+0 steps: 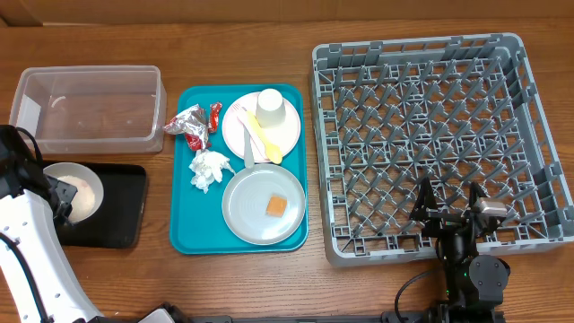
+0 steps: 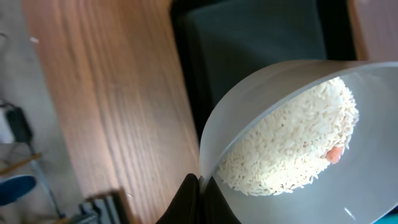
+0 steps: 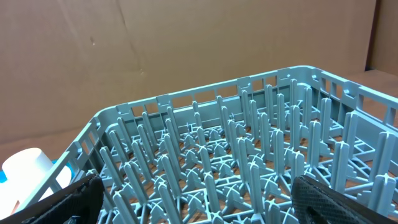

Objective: Sort waste into correct bins and load items into the dishwasher rack
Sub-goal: 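Lift the rice bowl and carry it left over the black tray, then tilt the bowl with the left gripper to pour rice onto the black tray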

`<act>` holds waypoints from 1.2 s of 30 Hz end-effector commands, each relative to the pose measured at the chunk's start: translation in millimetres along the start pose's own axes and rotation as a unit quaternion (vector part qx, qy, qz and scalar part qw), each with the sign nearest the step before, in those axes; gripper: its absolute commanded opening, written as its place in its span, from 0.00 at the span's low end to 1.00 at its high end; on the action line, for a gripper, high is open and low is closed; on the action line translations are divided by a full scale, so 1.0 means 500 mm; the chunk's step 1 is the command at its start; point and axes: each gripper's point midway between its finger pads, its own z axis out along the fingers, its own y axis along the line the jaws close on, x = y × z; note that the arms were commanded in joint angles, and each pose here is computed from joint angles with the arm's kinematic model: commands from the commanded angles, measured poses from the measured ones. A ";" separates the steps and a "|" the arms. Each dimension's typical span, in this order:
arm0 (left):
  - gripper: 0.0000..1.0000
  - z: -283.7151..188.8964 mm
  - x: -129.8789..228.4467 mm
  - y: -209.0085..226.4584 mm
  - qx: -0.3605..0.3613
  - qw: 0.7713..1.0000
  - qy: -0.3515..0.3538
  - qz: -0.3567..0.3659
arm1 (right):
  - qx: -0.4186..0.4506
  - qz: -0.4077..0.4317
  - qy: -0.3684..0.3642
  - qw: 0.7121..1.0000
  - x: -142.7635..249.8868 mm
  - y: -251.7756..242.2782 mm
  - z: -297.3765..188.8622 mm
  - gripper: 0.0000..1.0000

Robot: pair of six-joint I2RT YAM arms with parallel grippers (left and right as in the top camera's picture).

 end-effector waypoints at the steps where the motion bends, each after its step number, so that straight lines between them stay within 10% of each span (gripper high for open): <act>1: 0.04 -0.007 -0.036 0.042 -0.061 0.997 -0.046 0.007 | -0.001 -0.004 -0.003 1.000 0.002 -0.001 0.000 1.00; 36: 0.04 0.095 -0.102 0.063 -0.186 0.971 -0.134 0.072 | -0.001 -0.004 -0.003 1.000 0.002 -0.001 0.000 1.00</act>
